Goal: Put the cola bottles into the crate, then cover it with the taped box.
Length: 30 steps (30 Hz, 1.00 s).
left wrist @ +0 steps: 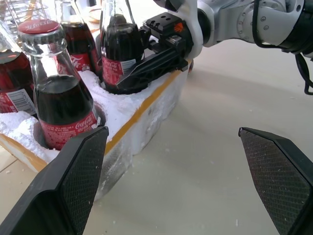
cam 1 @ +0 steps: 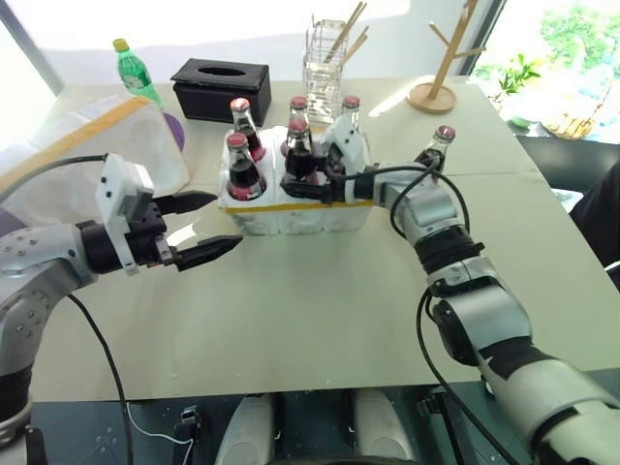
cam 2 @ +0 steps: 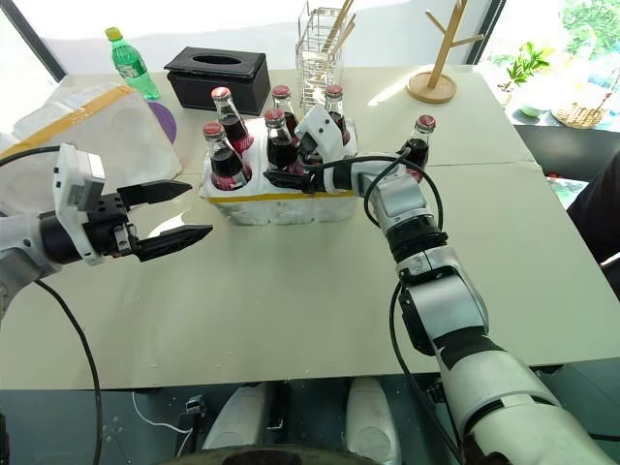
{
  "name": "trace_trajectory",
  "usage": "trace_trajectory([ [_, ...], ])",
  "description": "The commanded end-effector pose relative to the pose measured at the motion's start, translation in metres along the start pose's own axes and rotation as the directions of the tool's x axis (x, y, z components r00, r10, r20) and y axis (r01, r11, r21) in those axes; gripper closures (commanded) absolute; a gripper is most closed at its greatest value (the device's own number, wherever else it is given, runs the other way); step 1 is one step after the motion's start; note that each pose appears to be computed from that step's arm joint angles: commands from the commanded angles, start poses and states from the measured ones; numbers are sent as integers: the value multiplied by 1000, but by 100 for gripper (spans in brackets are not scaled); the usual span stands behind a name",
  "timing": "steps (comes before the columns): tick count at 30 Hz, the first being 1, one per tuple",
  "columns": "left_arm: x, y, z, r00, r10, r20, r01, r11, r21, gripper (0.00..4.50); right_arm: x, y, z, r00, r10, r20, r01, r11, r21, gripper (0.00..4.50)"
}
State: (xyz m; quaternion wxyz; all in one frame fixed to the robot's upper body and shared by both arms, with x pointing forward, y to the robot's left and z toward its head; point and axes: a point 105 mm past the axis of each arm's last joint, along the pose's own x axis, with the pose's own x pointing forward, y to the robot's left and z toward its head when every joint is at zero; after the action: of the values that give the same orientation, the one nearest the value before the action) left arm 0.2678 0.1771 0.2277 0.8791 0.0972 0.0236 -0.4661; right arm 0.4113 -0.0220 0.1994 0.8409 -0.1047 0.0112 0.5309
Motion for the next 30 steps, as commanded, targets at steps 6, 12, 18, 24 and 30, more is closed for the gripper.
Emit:
trace_trajectory([
  [6, 6, -1, 15, 999, -23, 39, 21, 998, 63, 0, 0, 3, 7, 998, -21, 54, 20, 1000, 15, 5],
  [12, 12, -3, 16, 998, -51, 48, 48, 997, 59, 0, -52, 8, 41, 988, -44, 145, 46, 999, -8, 5],
  [18, 21, -6, 15, 994, -87, 60, 84, 995, 51, 0, -112, 12, 35, 974, -208, 95, 208, 978, 1, 5],
  [24, 33, -8, 16, 989, -125, 77, 122, 991, 50, 0, -178, 0, 11, 880, -474, 25, 471, 878, 92, 5],
  [30, 46, -8, 20, 983, -148, 106, 142, 988, 58, 0, -213, -16, -12, 772, -634, -38, 633, 764, 125, 5],
])
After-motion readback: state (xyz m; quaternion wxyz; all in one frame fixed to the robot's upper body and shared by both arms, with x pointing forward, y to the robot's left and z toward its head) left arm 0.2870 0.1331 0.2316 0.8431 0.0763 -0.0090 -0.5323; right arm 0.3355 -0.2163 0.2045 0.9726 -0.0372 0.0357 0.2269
